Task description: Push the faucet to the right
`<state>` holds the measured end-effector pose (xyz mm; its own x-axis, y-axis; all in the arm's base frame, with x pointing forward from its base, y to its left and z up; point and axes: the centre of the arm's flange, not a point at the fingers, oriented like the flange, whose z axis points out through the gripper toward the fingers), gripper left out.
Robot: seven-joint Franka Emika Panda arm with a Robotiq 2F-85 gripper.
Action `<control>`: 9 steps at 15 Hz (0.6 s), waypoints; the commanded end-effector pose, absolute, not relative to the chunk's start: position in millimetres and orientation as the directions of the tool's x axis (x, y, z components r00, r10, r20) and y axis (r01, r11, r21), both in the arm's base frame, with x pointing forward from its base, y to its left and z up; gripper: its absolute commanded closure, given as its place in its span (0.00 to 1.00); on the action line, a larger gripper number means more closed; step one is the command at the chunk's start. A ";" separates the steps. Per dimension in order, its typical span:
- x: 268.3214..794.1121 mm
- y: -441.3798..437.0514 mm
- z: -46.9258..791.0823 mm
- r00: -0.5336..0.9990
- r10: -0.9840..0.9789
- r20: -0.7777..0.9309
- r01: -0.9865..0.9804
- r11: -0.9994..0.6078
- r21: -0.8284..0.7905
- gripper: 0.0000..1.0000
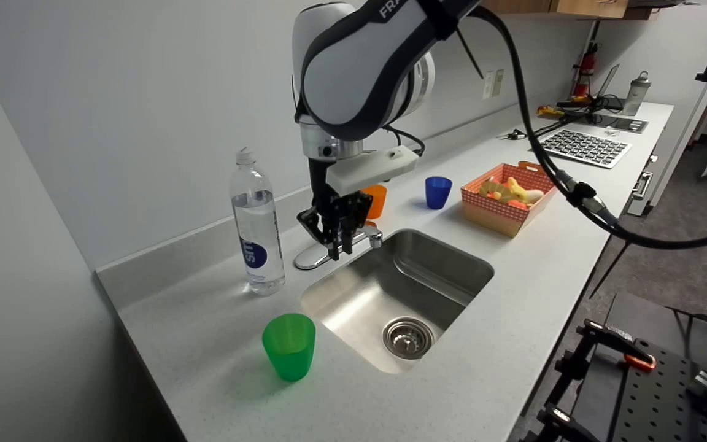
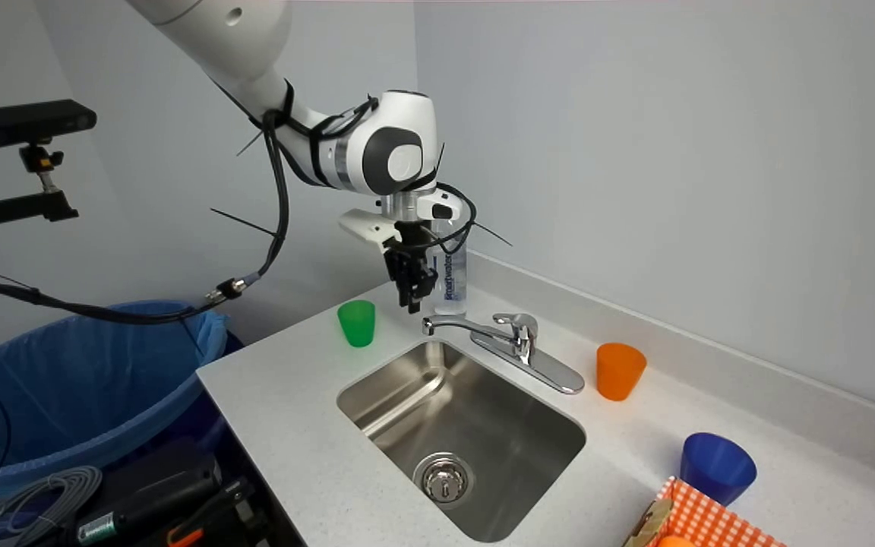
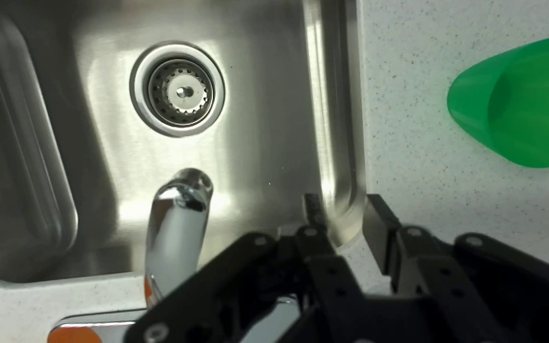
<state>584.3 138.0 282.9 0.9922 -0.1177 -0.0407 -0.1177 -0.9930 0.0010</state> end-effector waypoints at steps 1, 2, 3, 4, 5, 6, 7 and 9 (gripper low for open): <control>582.9 116.8 292.1 0.989 -0.146 -0.018 -0.146 -0.989 -0.002 0.99; 581.7 112.3 290.8 0.988 -0.155 -0.019 -0.155 -0.988 0.000 1.00; 581.3 106.4 290.3 0.986 -0.166 -0.021 -0.166 -0.986 0.000 1.00; 576.5 107.8 287.2 0.984 -0.174 -0.022 -0.174 -0.985 0.004 1.00; 574.1 103.8 285.6 0.983 -0.179 -0.026 -0.179 -0.984 0.009 1.00; 569.5 103.1 283.2 0.983 -0.182 -0.030 -0.182 -0.983 0.012 1.00; 566.1 102.1 281.8 0.982 -0.183 -0.035 -0.183 -0.983 0.014 1.00; 558.3 96.2 282.9 0.982 -0.185 -0.042 -0.185 -0.983 0.014 1.00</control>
